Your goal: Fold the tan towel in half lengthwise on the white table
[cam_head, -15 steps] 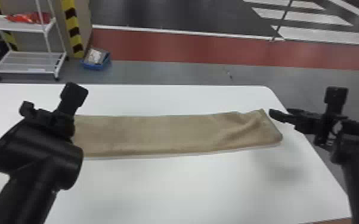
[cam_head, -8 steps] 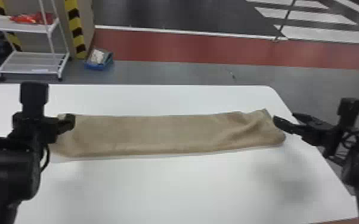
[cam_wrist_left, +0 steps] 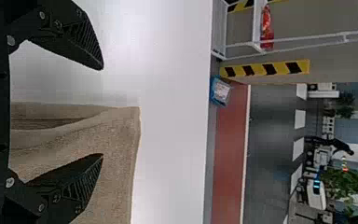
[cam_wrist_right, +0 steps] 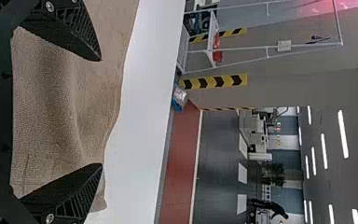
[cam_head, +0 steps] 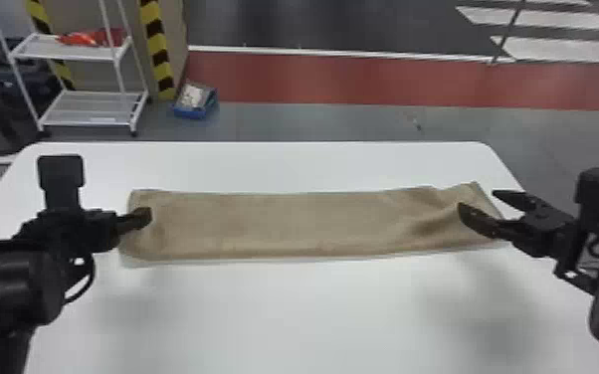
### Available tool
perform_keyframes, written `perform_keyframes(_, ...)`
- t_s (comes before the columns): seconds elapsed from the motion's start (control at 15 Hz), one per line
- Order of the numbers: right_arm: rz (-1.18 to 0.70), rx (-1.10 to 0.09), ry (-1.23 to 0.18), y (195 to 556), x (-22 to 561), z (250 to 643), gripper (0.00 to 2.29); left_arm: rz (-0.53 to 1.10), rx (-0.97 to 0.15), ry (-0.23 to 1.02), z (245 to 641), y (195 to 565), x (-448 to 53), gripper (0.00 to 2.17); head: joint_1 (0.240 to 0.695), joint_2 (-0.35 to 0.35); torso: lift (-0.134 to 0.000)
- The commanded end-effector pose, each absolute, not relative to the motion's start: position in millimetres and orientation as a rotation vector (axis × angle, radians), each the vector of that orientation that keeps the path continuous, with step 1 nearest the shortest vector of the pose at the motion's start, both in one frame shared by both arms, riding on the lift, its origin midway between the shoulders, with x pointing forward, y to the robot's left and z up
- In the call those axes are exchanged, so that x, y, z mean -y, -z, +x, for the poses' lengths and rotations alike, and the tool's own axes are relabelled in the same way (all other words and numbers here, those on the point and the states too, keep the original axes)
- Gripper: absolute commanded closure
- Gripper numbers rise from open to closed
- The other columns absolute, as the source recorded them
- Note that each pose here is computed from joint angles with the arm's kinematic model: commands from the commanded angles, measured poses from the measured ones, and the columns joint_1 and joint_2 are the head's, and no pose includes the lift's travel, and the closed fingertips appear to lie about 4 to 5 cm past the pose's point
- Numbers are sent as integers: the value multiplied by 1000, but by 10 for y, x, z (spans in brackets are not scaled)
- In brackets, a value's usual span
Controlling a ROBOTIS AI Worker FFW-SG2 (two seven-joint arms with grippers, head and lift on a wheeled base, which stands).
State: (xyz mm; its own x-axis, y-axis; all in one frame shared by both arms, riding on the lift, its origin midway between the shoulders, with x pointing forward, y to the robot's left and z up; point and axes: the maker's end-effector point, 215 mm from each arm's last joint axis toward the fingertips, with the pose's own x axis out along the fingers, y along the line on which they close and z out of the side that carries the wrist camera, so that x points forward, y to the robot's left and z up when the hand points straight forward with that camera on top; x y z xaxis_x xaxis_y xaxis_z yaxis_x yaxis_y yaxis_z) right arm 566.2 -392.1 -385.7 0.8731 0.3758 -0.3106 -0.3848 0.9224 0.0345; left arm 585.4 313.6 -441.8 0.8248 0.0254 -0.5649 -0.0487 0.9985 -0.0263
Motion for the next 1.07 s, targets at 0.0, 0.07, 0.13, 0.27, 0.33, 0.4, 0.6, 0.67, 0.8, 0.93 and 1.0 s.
perform_keyframes(0.0,-34,-322,-396,3863,3929,5636,83,-25,-656,-48,5738,4558,-3205,269,695,-76,-123)
perform_keyframes(0.07,-39,-319,-395,3844,3940,5628,83,-21,-664,-50,5705,4584,-3218,279,695,-73,-123)
perform_keyframes(0.13,-36,-322,-398,3851,3933,5611,83,-19,-682,-49,5653,4624,-3214,424,695,-71,-123)
perform_keyframes(0.27,-27,-332,-405,3877,3918,5588,83,-26,-693,-29,5601,4629,-3167,876,695,-70,-123)
perform_keyframes(0.33,-26,-331,-405,3871,3910,5589,83,-24,-687,-27,5589,4599,-3150,1291,695,-71,-123)
perform_keyframes(0.4,-24,-334,-405,3877,3915,5581,83,-28,-685,-20,5575,4547,-3127,1436,695,-73,-123)
perform_keyframes(0.6,-14,-325,-400,3838,3942,5581,83,-45,-699,3,5518,4535,-3084,1528,695,-78,-123)
perform_keyframes(0.67,-15,-320,-399,3804,3950,5579,83,-44,-702,2,5512,4542,-3087,1528,695,-81,-123)
perform_keyframes(0.8,-11,-324,-400,3822,3960,5546,83,-35,-698,-18,5522,4527,-3148,1524,695,-84,-123)
perform_keyframes(0.93,-10,-323,-397,3819,3975,5544,83,-47,-695,-48,5507,4515,-3314,1524,695,-80,-123)
perform_keyframes(1.0,-11,-322,-396,3812,3977,5549,83,-51,-693,-61,5495,4508,-3387,1524,695,-77,-123)
